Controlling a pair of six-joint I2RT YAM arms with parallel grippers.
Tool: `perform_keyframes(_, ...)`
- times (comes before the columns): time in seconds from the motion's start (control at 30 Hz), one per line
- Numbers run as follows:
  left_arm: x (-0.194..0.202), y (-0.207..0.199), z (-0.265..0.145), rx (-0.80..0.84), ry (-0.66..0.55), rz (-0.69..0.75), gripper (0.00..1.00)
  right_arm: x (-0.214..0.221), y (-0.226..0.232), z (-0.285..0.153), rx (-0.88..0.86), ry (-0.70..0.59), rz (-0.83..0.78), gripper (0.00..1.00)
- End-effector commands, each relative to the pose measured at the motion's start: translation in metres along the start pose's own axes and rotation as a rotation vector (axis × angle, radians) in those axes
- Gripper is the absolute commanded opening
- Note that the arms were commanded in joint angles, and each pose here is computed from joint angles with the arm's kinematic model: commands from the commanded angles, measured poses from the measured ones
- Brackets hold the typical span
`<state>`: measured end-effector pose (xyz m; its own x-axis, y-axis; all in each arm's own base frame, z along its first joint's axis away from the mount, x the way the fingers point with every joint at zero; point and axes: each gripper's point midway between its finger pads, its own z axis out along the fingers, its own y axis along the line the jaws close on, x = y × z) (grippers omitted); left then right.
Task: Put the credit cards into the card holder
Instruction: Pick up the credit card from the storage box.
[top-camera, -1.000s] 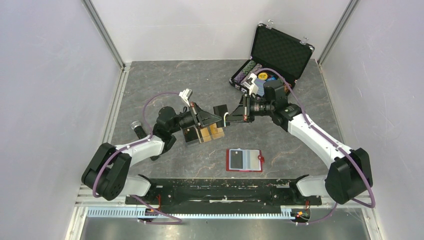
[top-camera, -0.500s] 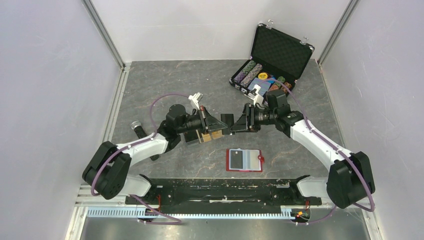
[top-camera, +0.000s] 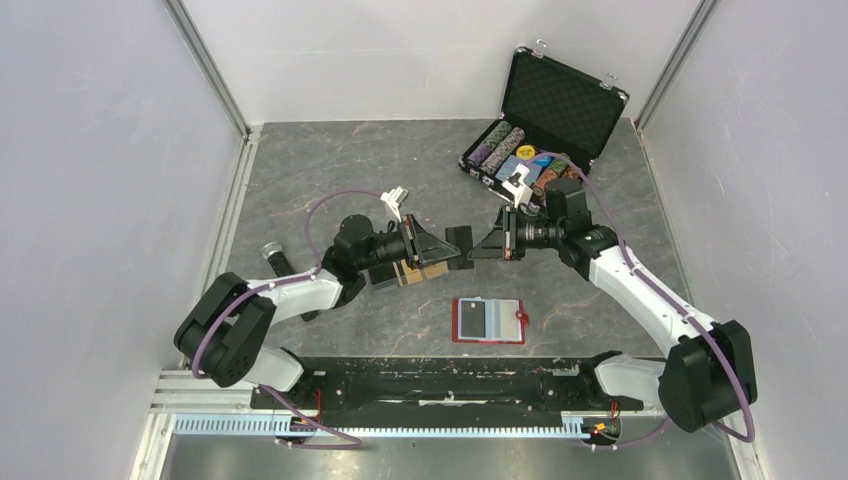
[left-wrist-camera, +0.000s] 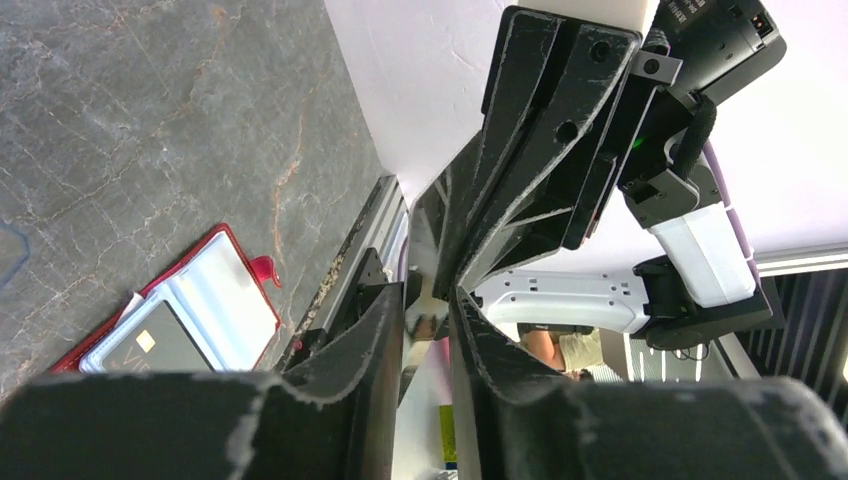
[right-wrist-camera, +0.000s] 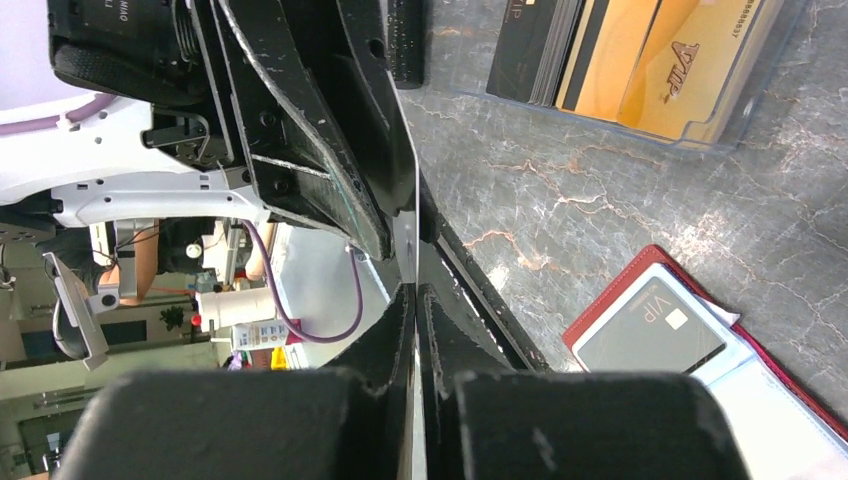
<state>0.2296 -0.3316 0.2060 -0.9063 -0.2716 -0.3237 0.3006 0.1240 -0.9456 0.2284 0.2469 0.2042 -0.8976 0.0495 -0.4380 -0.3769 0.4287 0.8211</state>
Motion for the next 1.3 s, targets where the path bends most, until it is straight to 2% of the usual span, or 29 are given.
perform_keyframes(0.0, -0.002, -0.025, -0.003, 0.075, -0.025, 0.036, 0.35, -0.01, 0.004, -0.005, -0.013, -0.055, -0.05, 0.0)
perform_keyframes(0.13, -0.002, -0.025, -0.004, 0.07, -0.026, 0.044, 0.37, -0.01, 0.005, -0.009, -0.02, -0.063, -0.048, 0.0)
perform_keyframes(0.3, -0.003, -0.028, -0.005, 0.083, -0.032, 0.052, 0.31, -0.01, 0.006, -0.011, -0.027, -0.067, -0.048, 0.0)
perform_keyframes(0.4, -0.005, -0.031, -0.004, 0.094, -0.033, 0.06, 0.24, -0.007, 0.005, -0.011, -0.033, -0.058, -0.044, 0.0)
perform_keyframes(0.53, -0.005, -0.033, -0.002, 0.101, -0.024, 0.064, 0.02, -0.002, 0.001, -0.01, -0.03, -0.048, -0.034, 0.0)
perform_keyframes(0.6, -0.005, -0.032, -0.001, 0.096, -0.018, 0.058, 0.02, 0.0, -0.004, -0.01, -0.012, -0.052, -0.025, 0.0)
perform_keyframes(0.63, -0.006, -0.032, -0.001, 0.093, -0.017, 0.057, 0.02, 0.002, -0.008, -0.009, 0.002, -0.054, -0.019, 0.04)
perform_keyframes(0.8, 0.0, -0.014, 0.0, 0.025, -0.009, 0.024, 0.02, 0.013, -0.037, -0.013, 0.114, -0.058, -0.003, 0.39)
perform_keyframes(0.9, 0.01, -0.002, 0.002, -0.029, 0.013, 0.002, 0.02, 0.023, -0.065, -0.023, 0.252, -0.052, -0.013, 0.55)
perform_keyframes(0.97, 0.021, 0.007, 0.007, -0.066, 0.038, -0.005, 0.02, 0.03, -0.091, -0.037, 0.404, -0.042, -0.035, 0.64)
perform_keyframes(1.13, 0.058, 0.032, 0.019, -0.143, 0.123, -0.046, 0.02, 0.053, -0.141, -0.077, 0.716, -0.01, -0.071, 0.77)
perform_keyframes(1.27, 0.083, 0.06, 0.019, -0.216, 0.182, -0.076, 0.02, 0.088, -0.165, -0.086, 0.787, 0.049, -0.037, 0.8)
